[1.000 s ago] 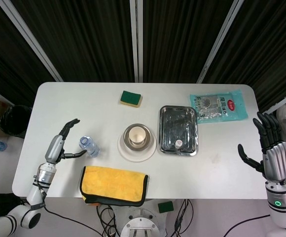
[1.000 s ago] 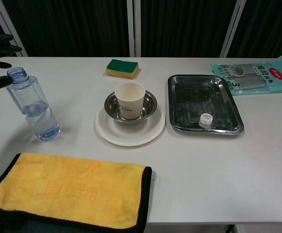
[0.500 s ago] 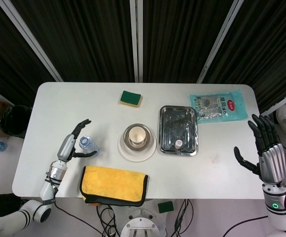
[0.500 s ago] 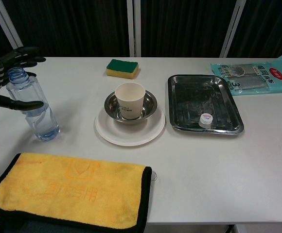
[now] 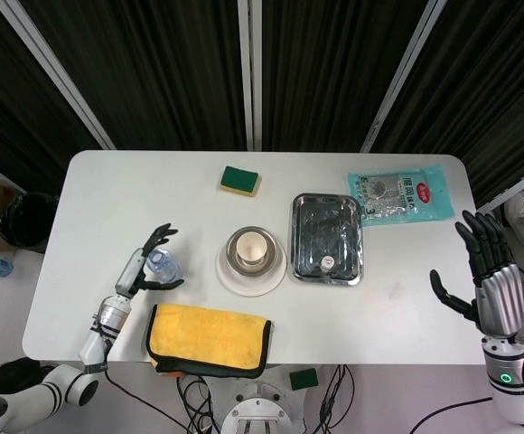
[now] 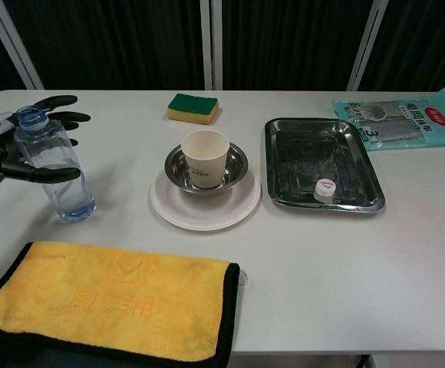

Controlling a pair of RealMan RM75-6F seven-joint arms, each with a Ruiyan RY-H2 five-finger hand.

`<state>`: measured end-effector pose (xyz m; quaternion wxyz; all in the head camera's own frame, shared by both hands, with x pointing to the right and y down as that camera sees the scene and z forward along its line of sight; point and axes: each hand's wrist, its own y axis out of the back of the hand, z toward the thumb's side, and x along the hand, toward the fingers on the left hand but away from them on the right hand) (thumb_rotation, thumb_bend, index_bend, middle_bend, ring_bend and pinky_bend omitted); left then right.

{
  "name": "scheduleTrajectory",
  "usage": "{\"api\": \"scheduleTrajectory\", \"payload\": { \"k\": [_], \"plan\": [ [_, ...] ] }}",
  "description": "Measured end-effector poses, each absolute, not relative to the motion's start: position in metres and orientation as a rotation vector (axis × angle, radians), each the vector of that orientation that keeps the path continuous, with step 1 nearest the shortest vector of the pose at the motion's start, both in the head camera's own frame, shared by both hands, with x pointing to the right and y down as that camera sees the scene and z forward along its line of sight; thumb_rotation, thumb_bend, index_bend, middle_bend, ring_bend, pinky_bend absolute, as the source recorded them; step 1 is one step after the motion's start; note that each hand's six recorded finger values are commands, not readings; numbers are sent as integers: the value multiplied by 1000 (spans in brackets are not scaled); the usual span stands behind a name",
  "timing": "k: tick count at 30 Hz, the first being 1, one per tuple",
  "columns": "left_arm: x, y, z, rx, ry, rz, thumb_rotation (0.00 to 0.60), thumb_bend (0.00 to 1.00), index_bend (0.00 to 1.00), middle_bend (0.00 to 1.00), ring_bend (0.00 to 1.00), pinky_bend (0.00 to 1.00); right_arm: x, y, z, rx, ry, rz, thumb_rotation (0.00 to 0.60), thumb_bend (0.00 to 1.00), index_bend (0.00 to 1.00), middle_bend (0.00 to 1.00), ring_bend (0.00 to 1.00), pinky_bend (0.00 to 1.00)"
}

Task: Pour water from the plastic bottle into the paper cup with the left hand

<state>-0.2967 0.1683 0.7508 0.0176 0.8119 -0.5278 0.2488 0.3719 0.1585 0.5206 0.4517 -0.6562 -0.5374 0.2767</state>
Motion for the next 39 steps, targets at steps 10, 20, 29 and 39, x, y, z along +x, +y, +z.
{"api": "scheduleTrajectory", "payload": {
  "k": [10,20,29,39],
  "plan": [
    [-291,175,763,2436,-1614,729,600,0,165,275,171,222,373,159,523,-1622,-1327,693,600,381,0,0,0,0],
    [-292,173,768,2355,-1668,698,600,22,306,392,268,314,373,160,525,-1625,-1323,705,600,381,0,0,0,0],
    [-292,172,772,2296,-1668,666,600,71,446,506,368,403,374,160,526,-1622,-1318,712,600,381,0,0,0,0],
    [-290,173,776,2230,-1643,616,600,390,545,614,444,477,377,159,527,-1598,-1305,727,600,382,0,0,0,0]
  ]
}}
